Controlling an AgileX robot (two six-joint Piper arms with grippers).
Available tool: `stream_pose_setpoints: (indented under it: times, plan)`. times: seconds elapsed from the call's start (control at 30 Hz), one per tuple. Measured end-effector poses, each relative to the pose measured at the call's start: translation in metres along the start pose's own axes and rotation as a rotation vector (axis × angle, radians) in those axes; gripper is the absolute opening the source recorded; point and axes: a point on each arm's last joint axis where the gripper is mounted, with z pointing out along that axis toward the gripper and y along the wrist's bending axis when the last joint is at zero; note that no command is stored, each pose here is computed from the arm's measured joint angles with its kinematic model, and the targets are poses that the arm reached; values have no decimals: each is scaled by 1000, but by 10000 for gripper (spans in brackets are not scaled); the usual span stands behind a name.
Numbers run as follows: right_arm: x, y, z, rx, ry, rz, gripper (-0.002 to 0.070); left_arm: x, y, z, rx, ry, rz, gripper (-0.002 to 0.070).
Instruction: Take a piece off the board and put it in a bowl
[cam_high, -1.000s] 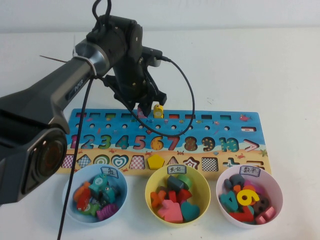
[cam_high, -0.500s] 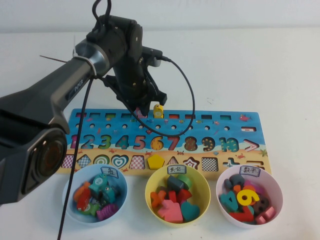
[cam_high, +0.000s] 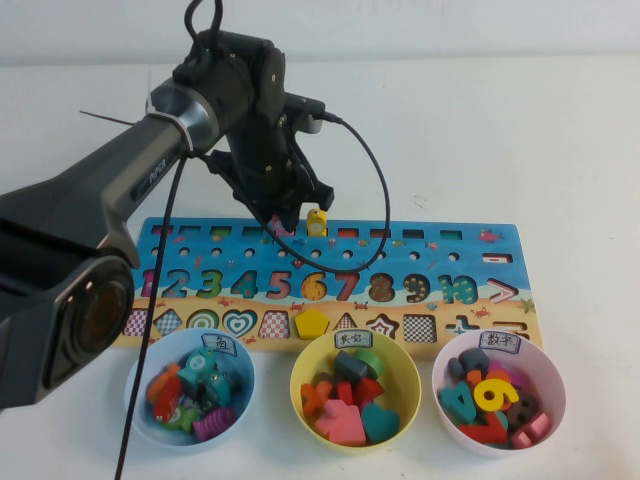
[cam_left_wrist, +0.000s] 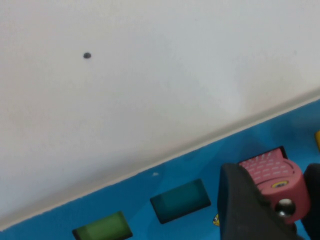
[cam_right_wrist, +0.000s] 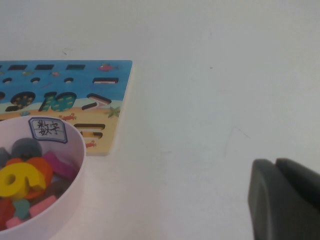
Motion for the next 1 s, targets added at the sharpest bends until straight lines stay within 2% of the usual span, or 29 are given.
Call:
stream_pose_setpoints:
  times: [0.57,1.0]
  plan:
    - [0,0,0,0,0,0,-17,0,0,-3,2,-6,-1,207]
    - [0,0,0,0,0,0,-17,-2,1,-35,-4,-69,5,207]
